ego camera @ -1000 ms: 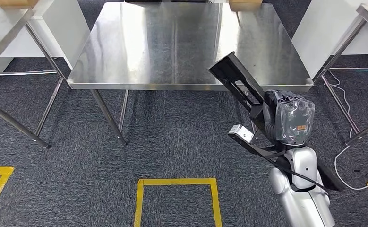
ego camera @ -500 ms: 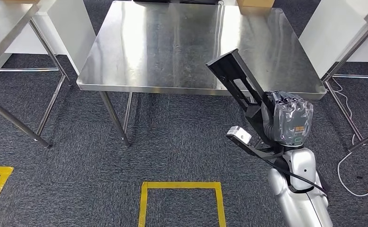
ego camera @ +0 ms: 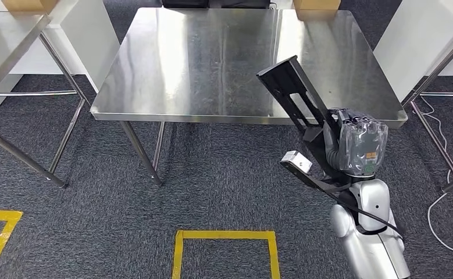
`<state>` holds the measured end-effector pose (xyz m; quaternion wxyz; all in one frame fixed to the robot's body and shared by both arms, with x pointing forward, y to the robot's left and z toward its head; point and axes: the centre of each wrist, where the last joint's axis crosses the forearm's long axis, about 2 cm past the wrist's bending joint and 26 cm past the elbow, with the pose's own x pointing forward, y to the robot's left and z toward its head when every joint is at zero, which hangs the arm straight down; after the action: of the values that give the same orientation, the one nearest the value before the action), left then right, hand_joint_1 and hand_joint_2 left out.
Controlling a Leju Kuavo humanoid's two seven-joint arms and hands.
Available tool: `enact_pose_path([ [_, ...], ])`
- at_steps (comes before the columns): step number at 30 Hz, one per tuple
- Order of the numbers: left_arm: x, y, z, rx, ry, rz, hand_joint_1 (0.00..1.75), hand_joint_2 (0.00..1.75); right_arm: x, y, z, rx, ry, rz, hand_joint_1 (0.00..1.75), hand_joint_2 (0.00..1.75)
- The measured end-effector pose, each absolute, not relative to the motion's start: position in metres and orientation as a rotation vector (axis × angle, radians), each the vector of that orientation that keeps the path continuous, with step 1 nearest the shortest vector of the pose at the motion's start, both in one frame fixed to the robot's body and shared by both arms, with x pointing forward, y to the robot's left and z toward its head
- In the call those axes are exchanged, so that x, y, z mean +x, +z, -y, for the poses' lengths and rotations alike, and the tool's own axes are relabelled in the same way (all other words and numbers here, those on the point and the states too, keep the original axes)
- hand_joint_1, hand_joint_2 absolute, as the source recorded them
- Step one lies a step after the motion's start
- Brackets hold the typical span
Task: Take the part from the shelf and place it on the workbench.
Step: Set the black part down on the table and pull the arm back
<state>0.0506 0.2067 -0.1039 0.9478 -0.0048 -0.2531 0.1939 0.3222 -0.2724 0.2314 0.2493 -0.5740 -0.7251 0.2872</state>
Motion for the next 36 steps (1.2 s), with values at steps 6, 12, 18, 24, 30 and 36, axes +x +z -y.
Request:
enact_pose_path([
  [6,0.05,-0.104,-0.208,-0.008,0.395,0.514,0.0,1.75,0.322,0.23,0.27,-1.556,0.783,1.976,1.75,1.75],
  [12,0.05,-0.104,-0.208,-0.007,0.395,0.514,0.0,1.75,0.323,0.231,0.27,-1.556,0.78,1.978,1.75,1.75],
  [18,0.05,-0.104,-0.207,-0.007,0.403,0.514,0.0,1.75,0.324,0.23,0.27,-1.555,0.803,1.961,1.75,1.75],
  [24,0.051,-0.104,-0.207,-0.004,0.412,0.513,0.0,1.75,0.33,0.233,0.273,-1.576,0.826,1.931,1.75,1.75],
  [30,0.051,-0.104,-0.207,-0.002,0.413,0.512,0.0,1.75,0.345,0.245,0.287,-1.648,0.822,1.86,1.75,1.75],
  [36,0.049,-0.104,-0.209,-0.005,0.413,0.511,0.0,1.75,0.37,0.257,0.316,-1.753,0.853,1.706,1.75,1.75],
])
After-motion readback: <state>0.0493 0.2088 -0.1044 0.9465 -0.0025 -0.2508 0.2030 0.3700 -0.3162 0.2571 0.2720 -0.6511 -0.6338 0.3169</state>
